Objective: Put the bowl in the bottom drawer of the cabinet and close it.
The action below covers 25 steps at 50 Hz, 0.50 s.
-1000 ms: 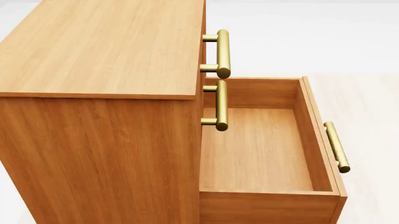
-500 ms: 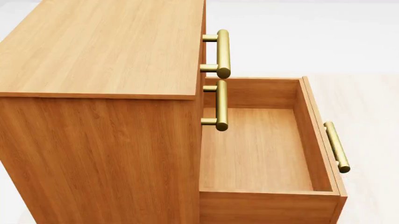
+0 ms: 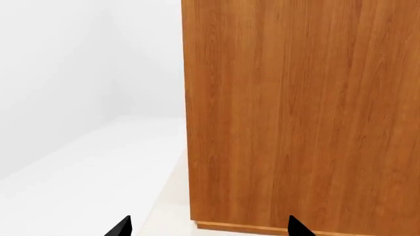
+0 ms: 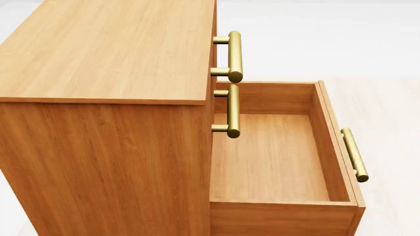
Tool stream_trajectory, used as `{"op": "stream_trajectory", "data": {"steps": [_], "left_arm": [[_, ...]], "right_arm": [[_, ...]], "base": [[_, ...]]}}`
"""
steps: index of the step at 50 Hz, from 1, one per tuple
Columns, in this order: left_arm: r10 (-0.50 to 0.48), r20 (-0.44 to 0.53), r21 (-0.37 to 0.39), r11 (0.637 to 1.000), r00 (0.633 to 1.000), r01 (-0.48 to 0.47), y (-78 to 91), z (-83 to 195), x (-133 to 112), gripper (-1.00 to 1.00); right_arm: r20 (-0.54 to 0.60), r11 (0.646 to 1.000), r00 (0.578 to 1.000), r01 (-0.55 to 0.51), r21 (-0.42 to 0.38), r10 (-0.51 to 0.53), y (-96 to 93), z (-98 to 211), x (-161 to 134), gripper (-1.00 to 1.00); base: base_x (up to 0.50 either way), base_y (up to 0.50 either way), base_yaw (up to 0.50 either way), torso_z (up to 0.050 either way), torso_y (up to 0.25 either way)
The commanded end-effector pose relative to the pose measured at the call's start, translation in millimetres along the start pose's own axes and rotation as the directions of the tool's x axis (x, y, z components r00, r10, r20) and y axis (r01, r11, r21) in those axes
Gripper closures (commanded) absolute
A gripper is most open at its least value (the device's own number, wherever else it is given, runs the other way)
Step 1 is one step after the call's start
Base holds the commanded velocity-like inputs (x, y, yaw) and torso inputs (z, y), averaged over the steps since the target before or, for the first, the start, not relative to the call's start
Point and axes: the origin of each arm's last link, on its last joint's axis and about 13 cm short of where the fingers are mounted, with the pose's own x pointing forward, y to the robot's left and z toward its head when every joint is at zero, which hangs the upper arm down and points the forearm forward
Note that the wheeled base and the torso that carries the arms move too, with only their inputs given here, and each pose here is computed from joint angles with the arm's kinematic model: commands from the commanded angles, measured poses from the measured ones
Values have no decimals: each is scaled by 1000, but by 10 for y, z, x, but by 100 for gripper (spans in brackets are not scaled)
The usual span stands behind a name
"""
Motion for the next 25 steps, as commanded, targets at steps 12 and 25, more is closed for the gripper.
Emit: {"op": "stream_trajectory", "data": {"steps": [12, 25], "left_arm": [[0, 3, 4, 1000, 1000, 0, 1, -37, 9, -100], [0, 2, 2, 1000, 1000, 0, 1, 1, -15, -100]], "right_arm": [[-63, 997, 996, 72, 29, -70, -88, -90, 109, -100], [-109, 996, 991, 81, 46, -75, -113, -128, 161, -100]], "base": [[0, 0, 0, 0, 0], [0, 0, 0, 0, 0]]}}
